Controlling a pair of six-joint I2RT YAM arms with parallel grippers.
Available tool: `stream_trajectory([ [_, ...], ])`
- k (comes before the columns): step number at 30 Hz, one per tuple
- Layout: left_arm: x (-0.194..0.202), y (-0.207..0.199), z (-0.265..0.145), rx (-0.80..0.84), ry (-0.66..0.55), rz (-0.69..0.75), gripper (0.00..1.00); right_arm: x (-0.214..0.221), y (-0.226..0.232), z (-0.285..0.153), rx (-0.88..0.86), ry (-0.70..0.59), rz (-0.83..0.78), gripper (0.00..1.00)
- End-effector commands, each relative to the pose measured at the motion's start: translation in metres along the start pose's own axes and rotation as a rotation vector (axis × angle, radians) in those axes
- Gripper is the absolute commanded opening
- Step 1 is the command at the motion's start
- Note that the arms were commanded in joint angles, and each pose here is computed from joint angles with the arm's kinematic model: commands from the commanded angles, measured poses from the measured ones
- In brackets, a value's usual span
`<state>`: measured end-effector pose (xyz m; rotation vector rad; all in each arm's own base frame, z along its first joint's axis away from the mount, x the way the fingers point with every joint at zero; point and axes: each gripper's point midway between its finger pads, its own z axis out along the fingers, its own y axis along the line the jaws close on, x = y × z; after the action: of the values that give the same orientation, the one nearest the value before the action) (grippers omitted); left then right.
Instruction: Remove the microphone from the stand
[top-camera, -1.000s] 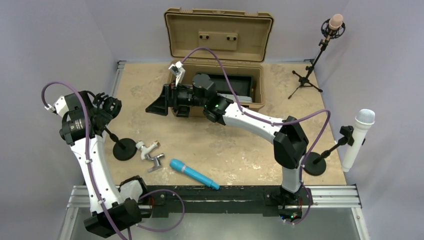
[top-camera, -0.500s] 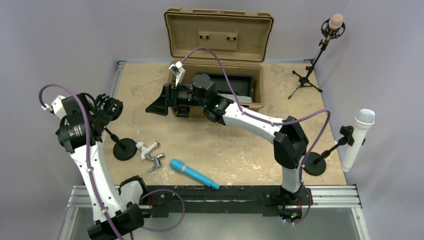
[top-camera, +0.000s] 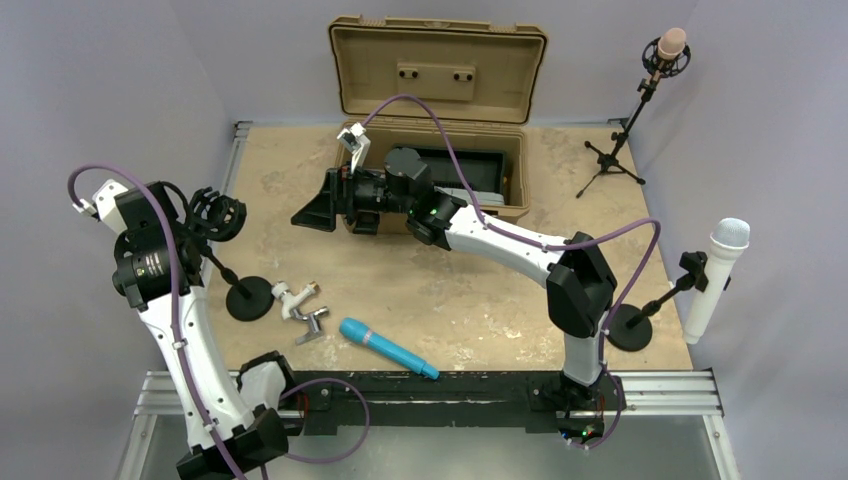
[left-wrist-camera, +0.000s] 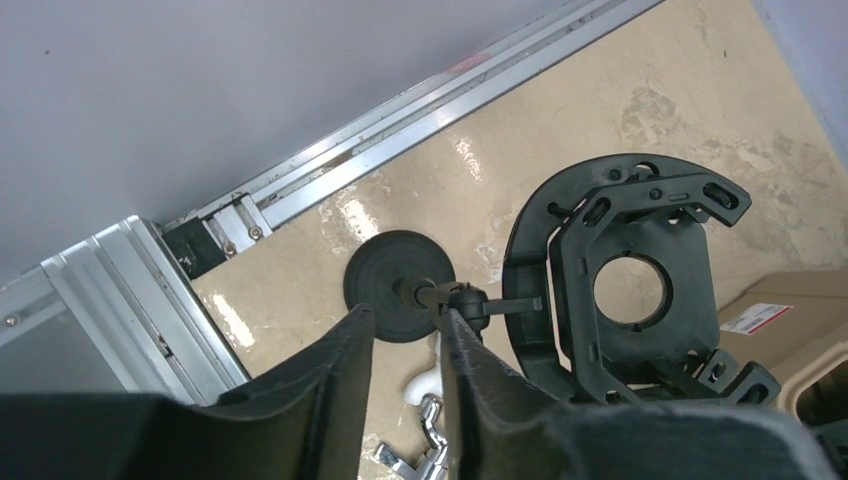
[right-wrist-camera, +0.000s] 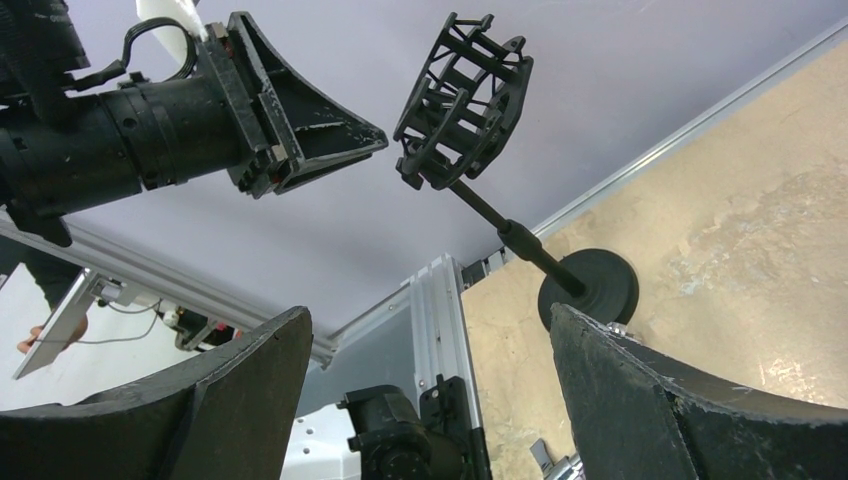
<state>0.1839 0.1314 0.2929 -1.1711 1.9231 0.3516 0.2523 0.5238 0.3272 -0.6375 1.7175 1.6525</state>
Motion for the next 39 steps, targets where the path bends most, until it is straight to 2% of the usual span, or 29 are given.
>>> stream_trajectory([
  [1,-0.012,-0.011,0.009,0.031,-0.031,-0.002,0.25,-0.019,0.011,0.002,-0.022,-0.048,-0.040,0.87],
  [4,-0.012,-0.016,0.014,0.048,-0.023,-0.001,0.18,-0.019,0.011,0.002,-0.022,-0.048,-0.039,0.87],
  [10,-0.012,-0.035,0.014,0.142,-0.009,0.002,0.12,-0.019,0.011,0.002,-0.021,-0.049,-0.039,0.87],
  [32,0.014,-0.026,0.033,0.082,0.090,0.044,0.11,-0.017,0.009,0.003,-0.024,-0.047,-0.027,0.87],
  [39,0.043,-0.011,0.047,0.025,0.157,0.082,0.09,-0.018,0.009,0.003,-0.026,-0.050,-0.025,0.88],
])
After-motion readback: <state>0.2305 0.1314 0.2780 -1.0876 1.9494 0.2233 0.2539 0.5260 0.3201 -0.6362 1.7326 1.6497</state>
